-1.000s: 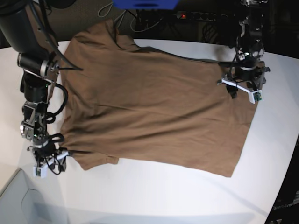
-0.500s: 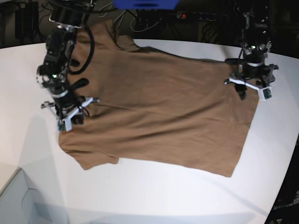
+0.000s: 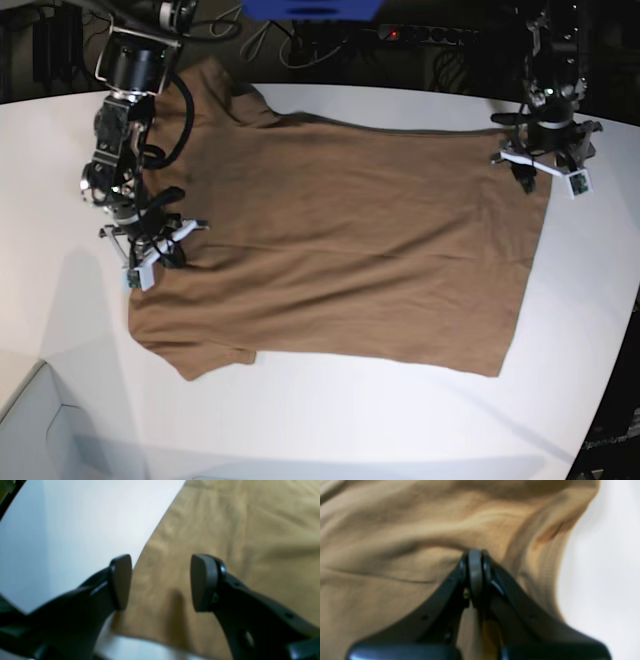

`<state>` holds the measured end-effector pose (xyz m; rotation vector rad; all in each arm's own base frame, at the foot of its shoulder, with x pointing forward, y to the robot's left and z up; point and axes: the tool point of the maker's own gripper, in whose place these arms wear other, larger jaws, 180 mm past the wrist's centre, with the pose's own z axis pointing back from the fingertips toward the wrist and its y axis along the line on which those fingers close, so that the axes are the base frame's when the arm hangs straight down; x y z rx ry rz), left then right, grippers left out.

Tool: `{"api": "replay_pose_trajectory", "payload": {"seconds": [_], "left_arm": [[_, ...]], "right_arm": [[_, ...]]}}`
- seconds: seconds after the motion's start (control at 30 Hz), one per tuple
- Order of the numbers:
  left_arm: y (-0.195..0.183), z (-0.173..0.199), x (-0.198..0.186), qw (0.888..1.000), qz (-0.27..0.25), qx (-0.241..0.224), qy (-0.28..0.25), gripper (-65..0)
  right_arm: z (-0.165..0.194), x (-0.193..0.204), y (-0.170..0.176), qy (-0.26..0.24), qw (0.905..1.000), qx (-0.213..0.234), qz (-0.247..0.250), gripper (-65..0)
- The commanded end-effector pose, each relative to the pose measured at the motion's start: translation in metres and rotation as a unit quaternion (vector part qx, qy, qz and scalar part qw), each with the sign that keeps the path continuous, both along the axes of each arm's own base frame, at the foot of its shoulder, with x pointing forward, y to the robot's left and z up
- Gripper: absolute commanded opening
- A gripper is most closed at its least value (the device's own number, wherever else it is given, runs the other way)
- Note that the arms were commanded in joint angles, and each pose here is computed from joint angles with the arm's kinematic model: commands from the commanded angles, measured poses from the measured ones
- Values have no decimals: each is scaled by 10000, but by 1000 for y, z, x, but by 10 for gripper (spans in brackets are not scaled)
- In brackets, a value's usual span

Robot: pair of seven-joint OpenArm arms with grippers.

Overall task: Layout the t-shirt on the table in an organized manner, then fold the t-shirt properly
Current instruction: 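Grasp the shoulder corners with both grippers and pull them apart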

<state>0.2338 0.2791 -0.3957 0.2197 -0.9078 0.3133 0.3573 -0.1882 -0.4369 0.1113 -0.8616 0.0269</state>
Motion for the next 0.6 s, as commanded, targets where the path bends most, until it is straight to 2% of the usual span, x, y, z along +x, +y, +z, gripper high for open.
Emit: {"api": "replay_pose_trajectory", "payload": {"seconds": [0.0,0.13,0.23,0.43,0.5,0.57], "left_arm": [[5,12,6,9997,-6,124,-214,-289],[14,12,-4,9997,111,176,-163,-289],[15,22,-6,9994,114,220,-261,-288],[17,36,-8,9983,285,199,-463,-287],[16,33,-10,9985,285,182,-423,-259],[16,28,-13,9989,281,169,-345,-181]], "right_arm": [[-7,0,-10,318,9992,-241,-3,-650],[0,12,-19,251,9993,-269,-50,-650],[30,19,-25,-170,9987,-465,-71,-650],[92,-3,-12,-995,9919,-793,-69,-650],[100,-23,-10,-1023,9901,-963,9,-615],[103,-45,0,-904,9901,-1070,130,-539]]}}
